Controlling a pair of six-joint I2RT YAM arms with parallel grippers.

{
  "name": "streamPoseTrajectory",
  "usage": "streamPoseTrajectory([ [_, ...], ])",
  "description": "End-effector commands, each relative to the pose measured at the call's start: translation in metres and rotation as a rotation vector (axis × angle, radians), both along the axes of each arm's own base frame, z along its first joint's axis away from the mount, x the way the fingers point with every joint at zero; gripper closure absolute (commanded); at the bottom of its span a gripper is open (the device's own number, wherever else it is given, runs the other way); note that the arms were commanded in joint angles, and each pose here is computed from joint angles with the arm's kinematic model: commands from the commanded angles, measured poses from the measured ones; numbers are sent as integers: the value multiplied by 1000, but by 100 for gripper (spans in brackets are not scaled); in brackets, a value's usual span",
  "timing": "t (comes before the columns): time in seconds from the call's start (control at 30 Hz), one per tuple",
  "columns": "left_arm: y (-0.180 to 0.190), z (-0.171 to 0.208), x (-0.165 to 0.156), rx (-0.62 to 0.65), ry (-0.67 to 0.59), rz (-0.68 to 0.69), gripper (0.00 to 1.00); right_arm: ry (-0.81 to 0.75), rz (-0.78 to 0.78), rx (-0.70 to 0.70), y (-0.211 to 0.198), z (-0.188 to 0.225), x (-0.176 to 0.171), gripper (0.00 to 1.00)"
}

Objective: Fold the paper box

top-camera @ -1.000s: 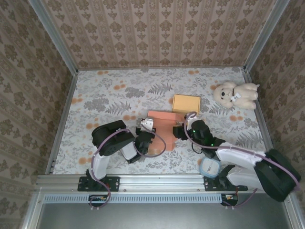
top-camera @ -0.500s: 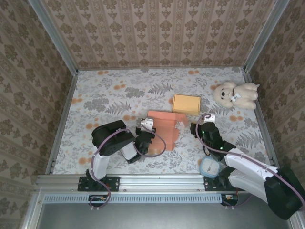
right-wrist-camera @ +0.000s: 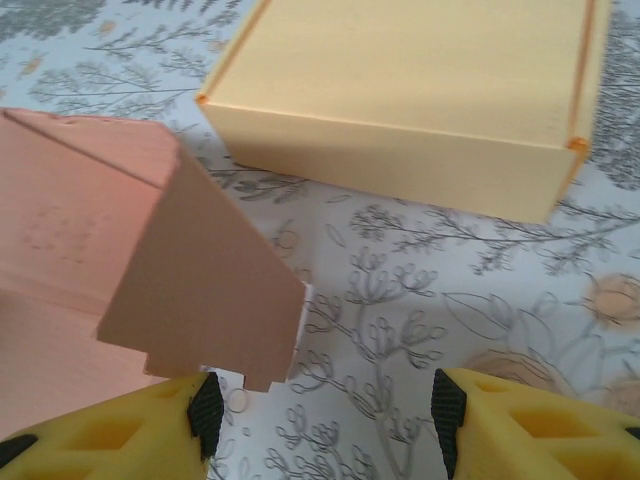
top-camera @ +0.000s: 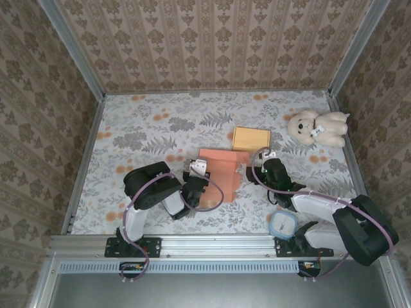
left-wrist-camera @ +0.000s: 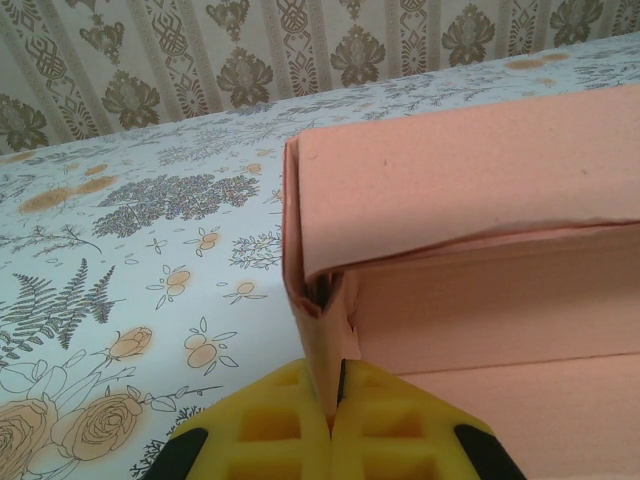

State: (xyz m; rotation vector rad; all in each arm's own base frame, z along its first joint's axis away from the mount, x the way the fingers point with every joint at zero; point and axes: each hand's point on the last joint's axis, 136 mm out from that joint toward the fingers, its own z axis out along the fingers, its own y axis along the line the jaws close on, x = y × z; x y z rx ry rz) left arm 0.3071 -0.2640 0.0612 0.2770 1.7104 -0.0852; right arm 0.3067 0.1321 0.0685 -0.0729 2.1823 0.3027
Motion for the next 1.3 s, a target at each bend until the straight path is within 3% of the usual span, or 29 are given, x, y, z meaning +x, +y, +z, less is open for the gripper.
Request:
streamPoseTrajectory([
  [0.0, 5, -45, -11, 166, 105, -48, 100, -68, 108, 66, 25, 22, 11, 40],
  [0.6, 5, -46, -11, 168, 107, -49, 100, -89, 260, 97, 67, 28, 9, 41],
  [0.87, 5, -45, -11, 166, 106, -51, 100, -79, 132, 36, 29, 33, -10, 40],
  [1.13, 0, -45, -12, 166, 116, -106, 100, -140, -250, -46, -58, 47, -28, 39],
  [1.27, -4, -42, -16, 191, 109, -151, 100, -111, -255, -29, -61, 34, -25, 40],
])
